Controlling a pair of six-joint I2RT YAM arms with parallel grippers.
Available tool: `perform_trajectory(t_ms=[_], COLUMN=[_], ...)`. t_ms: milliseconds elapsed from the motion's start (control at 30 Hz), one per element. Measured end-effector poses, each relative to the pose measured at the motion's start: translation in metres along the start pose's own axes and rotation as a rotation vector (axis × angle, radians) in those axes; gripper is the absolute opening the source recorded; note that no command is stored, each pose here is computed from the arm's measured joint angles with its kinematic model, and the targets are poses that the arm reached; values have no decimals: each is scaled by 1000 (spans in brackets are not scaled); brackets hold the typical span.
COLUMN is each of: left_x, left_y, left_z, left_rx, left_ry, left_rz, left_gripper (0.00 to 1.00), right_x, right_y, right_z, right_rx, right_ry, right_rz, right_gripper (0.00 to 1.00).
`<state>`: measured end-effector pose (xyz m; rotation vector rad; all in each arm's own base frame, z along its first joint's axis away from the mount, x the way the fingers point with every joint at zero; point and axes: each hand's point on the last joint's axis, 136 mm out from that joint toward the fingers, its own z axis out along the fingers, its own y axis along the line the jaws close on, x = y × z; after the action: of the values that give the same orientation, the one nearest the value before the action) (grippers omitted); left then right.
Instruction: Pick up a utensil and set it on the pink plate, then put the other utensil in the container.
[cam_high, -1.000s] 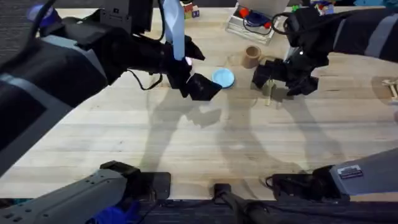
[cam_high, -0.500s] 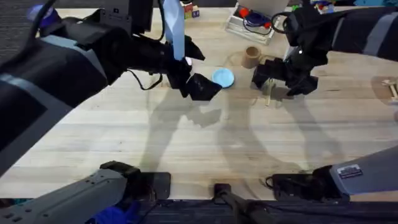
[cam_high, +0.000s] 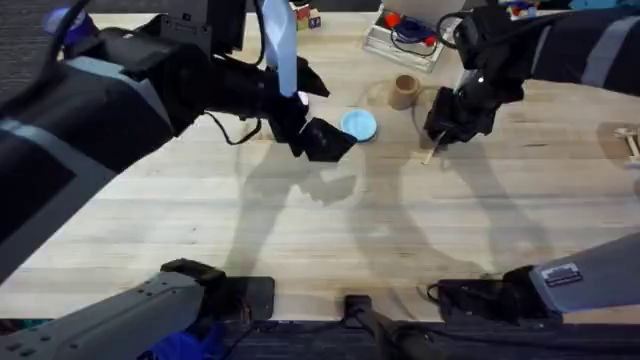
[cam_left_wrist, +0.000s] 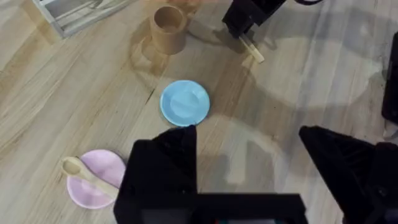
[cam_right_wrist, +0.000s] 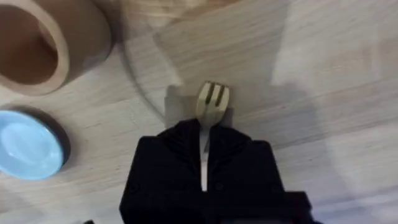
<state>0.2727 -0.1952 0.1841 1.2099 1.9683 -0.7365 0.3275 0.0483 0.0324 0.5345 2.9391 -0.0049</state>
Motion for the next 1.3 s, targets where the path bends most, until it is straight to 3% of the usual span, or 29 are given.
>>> perform_trajectory(t_ms=[267, 433, 633, 967, 1300], left_x=[0, 0, 0, 1, 1], left_y=[0, 0, 0, 0, 0], left_z=[0, 0, 0, 0, 0], left_rx=[0, 0, 0, 2, 2], left_ry=[0, 0, 0, 3, 3], left_rz=[0, 0, 0, -3, -3], left_gripper=[993, 993, 993, 994, 994], right_x=[3, 9, 13, -33, -46], right_y=[-2, -13, -26, -8, -5], right_z=[-2, -7, -15, -98, -158], right_rx=[20, 98, 159, 45, -18], right_ry=[31, 71, 94, -179, -390], right_rz=[-2, -16, -101, -216, -318], right_gripper=[35, 31, 33, 32, 32])
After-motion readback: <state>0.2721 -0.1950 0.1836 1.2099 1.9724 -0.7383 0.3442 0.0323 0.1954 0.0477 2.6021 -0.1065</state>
